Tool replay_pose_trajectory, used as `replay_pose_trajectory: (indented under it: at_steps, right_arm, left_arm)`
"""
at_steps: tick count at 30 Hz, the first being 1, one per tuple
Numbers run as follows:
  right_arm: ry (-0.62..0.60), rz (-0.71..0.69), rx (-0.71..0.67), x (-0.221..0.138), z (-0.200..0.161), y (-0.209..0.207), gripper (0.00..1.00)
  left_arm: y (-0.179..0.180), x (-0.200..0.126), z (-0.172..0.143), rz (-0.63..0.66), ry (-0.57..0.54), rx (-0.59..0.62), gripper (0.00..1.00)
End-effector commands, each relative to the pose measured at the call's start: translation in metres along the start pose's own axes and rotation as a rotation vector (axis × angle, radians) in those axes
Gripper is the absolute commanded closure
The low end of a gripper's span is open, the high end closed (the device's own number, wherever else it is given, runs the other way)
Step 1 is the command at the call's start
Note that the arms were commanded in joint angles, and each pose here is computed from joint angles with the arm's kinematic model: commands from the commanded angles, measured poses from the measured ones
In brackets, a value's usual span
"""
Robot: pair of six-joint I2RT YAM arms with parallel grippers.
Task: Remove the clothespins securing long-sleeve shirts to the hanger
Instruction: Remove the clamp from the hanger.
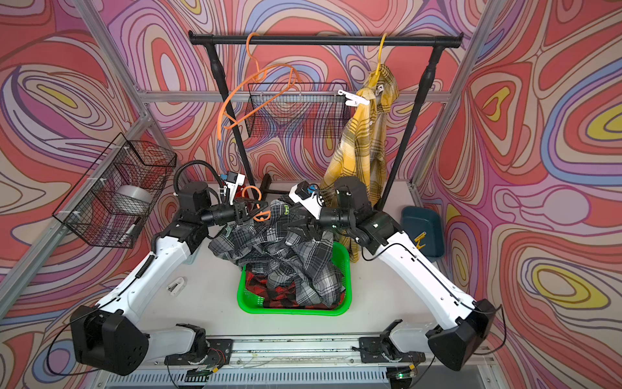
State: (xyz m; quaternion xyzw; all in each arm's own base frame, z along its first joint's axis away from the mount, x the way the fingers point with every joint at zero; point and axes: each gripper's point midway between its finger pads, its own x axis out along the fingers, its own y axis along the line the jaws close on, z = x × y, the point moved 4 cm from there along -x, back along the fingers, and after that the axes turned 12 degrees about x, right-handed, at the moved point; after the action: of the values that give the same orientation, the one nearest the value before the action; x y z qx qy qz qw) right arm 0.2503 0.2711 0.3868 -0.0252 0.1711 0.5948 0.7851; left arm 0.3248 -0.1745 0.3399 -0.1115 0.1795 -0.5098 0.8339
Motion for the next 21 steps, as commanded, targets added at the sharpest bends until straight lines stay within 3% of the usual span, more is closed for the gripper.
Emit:
replay_pose_trajectory:
  at_steps: [1,21]
  right_arm:
    - [0.036,-0.009,-0.058,0.005,0.0,-0.005,0.43]
    - [0.053,-0.09,-0.086,0.012,-0.009,-0.018,0.4]
  left_arm:
    - [-0.014,-0.002,0.008,-0.124,0.028,0.024,1.0]
    - [-0.01,-0.002,0.004,-0.241,0.089,-0.033,1.0]
